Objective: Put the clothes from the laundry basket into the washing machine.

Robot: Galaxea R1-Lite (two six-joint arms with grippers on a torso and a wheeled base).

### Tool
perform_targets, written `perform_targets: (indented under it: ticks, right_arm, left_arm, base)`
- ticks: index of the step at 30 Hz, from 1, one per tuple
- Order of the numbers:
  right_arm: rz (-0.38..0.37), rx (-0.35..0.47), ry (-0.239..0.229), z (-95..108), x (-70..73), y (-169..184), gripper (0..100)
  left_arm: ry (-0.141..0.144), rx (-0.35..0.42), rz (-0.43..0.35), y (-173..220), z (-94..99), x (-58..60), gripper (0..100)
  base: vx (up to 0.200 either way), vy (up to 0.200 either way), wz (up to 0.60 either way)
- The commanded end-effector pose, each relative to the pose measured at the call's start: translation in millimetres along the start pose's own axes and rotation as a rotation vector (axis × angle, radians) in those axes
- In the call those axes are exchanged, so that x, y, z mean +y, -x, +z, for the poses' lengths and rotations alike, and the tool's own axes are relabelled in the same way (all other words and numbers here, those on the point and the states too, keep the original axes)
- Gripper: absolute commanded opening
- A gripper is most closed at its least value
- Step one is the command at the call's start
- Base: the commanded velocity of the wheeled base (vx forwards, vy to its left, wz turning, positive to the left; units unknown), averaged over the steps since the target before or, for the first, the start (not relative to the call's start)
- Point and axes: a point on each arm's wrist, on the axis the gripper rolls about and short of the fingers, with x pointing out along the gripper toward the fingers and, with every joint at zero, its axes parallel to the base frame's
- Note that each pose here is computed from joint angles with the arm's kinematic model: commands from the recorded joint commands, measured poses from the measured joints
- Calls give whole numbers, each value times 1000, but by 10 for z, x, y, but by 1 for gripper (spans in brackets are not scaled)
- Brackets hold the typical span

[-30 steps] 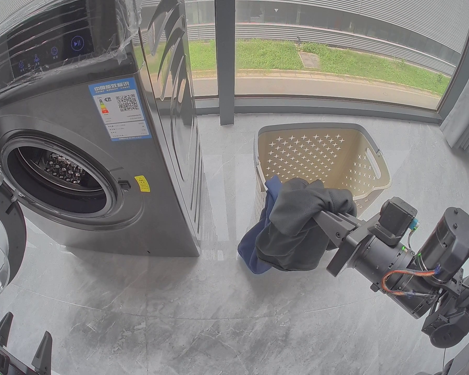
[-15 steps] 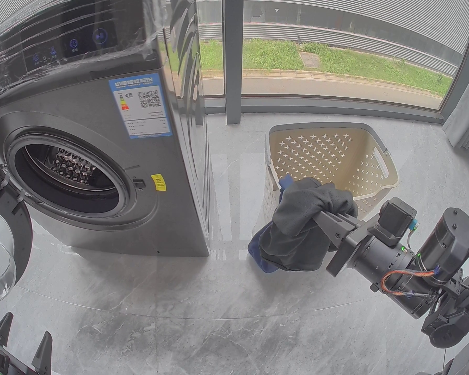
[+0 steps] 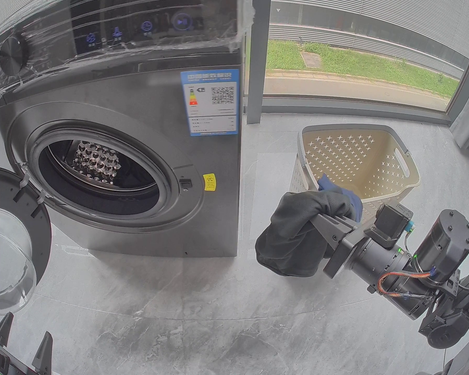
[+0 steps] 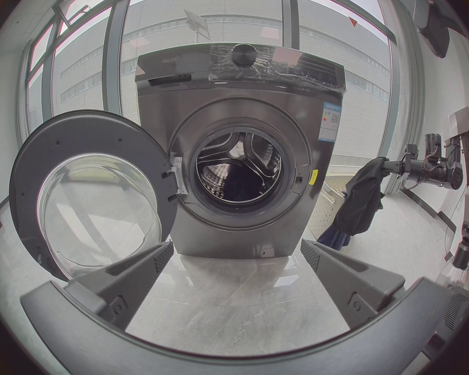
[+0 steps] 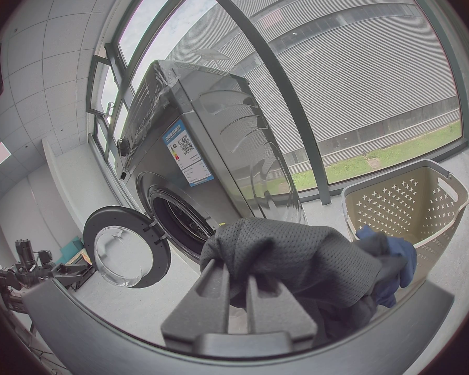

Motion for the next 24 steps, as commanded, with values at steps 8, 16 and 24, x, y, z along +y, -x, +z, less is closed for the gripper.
perform_targets:
  ticks: [8, 16, 24]
  right_arm:
    - [3, 0, 0, 0, 5, -2, 0]
    - [3, 1, 0, -4, 4, -4, 0]
    - [1, 2, -1, -8, 3, -5, 0]
  left_arm:
    - [1, 7, 0, -5, -29, 1, 100]
    - [1, 7, 0, -5, -29, 1, 100]
    - [1, 7, 0, -5, -29, 1, 100]
  base:
    - [-150, 0, 0]
    - [-150, 0, 0]
    - [0, 100, 0]
